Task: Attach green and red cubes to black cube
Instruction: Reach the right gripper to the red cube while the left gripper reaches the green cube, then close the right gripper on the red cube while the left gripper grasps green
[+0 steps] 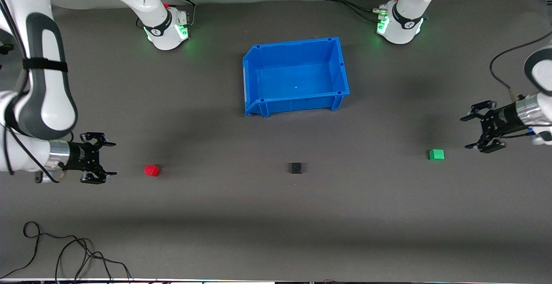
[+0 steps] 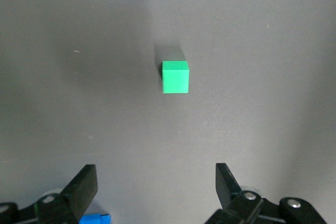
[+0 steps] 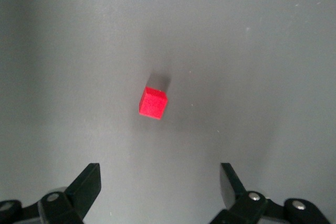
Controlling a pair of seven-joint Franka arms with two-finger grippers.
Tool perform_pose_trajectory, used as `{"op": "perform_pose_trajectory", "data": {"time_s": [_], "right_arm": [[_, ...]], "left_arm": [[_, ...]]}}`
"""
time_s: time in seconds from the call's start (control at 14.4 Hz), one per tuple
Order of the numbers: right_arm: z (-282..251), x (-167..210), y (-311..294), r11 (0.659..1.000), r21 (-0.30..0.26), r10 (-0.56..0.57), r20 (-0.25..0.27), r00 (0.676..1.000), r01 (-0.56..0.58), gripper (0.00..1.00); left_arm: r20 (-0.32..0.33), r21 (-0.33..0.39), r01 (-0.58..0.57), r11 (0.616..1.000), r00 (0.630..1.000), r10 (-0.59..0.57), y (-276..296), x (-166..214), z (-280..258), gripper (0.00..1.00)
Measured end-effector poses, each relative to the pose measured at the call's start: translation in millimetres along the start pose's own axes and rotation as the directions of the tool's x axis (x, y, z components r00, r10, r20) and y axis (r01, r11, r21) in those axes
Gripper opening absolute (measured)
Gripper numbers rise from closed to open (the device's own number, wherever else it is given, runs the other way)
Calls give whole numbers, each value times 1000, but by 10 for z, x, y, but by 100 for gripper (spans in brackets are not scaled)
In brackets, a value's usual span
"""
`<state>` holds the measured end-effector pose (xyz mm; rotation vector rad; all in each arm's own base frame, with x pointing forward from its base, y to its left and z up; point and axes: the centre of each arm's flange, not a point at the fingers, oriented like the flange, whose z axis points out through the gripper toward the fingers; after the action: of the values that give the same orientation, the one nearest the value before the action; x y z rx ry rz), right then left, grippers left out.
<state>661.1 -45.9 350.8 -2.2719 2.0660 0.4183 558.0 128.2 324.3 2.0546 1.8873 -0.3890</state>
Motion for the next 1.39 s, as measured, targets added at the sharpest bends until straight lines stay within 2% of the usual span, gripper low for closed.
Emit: {"op": "perform_pose_trajectory", "data": {"time_s": [0.35, 0.56, 0.77, 0.98, 1.18, 1.39], "right_arm": [[784, 233, -180, 998, -49, 36, -14, 999, -37, 100], [999, 297, -220, 998, -41, 51, -26, 998, -52, 100], [1219, 354, -209, 994, -4, 107, -35, 994, -107, 100], [1462, 209, -229, 985, -3, 173, -34, 984, -173, 100], [1677, -72, -270, 984, -1, 179, -47, 983, -179, 100], [1814, 6, -215, 982, 4, 188, -58, 981, -188, 100]], "left_arm": [[56, -43, -22, 999, 998, 25, -56, 508, 551, 100], [62, -46, -29, 999, 998, 32, -84, 684, 855, 100], [73, -39, -30, 999, 997, 33, -21, 762, 1034, 100], [86, -54, -20, 998, 996, 25, 77, 786, 1112, 100], [70, -70, -15, 997, 997, 20, 137, 753, 1266, 100], [66, -63, -16, 998, 998, 21, 160, 744, 1397, 98]]}}
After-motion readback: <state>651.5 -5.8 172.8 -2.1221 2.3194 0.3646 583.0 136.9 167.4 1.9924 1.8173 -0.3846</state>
